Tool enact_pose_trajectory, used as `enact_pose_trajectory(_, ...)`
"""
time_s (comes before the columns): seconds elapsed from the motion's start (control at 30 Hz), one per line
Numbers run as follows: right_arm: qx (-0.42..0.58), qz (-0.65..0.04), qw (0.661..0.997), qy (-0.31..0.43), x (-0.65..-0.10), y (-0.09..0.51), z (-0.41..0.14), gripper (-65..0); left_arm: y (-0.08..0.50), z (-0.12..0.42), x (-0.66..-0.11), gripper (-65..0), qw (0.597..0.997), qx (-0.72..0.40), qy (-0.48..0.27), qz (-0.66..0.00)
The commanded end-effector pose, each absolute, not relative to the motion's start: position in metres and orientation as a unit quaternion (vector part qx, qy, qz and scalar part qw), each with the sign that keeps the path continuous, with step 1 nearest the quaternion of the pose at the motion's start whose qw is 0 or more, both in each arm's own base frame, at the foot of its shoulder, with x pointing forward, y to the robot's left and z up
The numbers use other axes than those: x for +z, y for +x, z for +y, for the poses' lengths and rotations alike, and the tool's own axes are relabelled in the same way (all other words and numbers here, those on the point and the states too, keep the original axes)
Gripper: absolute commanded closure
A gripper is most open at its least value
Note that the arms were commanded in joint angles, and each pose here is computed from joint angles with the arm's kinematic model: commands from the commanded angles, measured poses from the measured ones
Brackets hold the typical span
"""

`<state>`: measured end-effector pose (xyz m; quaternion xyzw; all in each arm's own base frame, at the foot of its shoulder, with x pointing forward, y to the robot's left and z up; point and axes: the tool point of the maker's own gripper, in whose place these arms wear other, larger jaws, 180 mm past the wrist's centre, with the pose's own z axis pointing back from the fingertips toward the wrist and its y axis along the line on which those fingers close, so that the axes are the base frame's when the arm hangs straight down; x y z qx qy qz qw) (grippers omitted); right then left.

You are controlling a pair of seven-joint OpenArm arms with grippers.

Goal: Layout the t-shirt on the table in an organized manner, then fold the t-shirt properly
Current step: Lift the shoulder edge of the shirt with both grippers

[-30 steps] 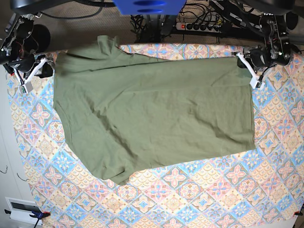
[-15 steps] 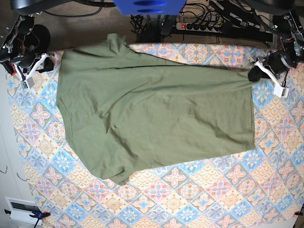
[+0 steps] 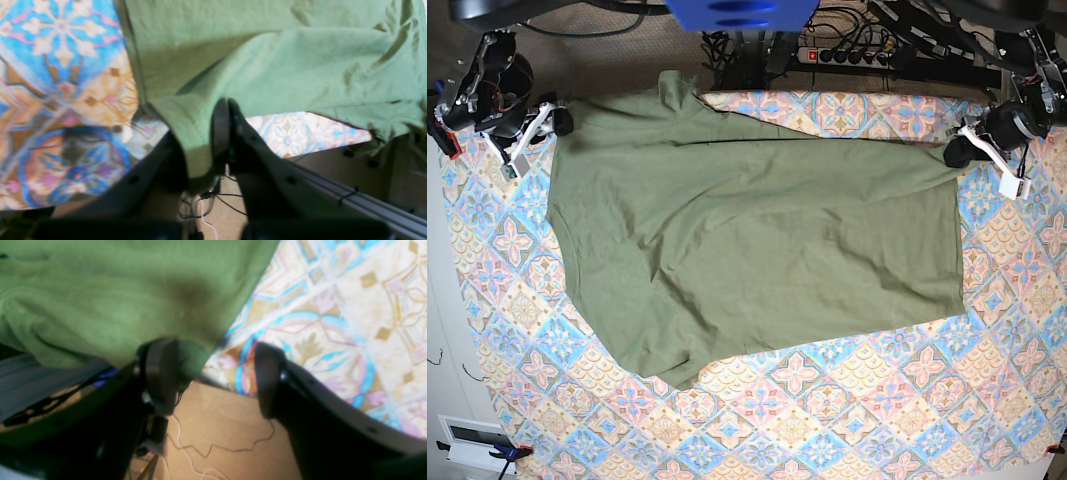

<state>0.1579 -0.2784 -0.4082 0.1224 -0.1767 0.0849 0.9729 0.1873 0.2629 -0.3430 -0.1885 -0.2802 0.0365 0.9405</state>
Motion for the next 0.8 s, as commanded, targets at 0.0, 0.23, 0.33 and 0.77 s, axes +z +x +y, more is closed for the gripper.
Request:
enact_pose_trajectory(0.0,0.093,-0.19,0.97,0.116,-0.4,0.165,-0.284,-34.9,0.194,0.267,-0.333,0.0,0.937,0.029,-0.183,-0.297)
enact_pose_trajectory(0.23,0.108,-0.176,0.97,0.129,-0.406,0.162,-0.271,-34.9,0.195,0.267,-0.332,0.0,0.936,0.029,-0.183,-0.299)
enact_pose_trajectory(0.33,0.12,-0.158,0.97,0.141,-0.414,0.151,-0.26,-34.9,0.196,0.267,-0.332,0.0,0.936,0.029,-0.183,-0.299)
enact_pose_trajectory(0.77,0.113,-0.15,0.973,0.137,-0.415,0.141,-0.265,0.0,0.196,0.267,-0.332,0.0,0.936,0.028,-0.184,-0.299)
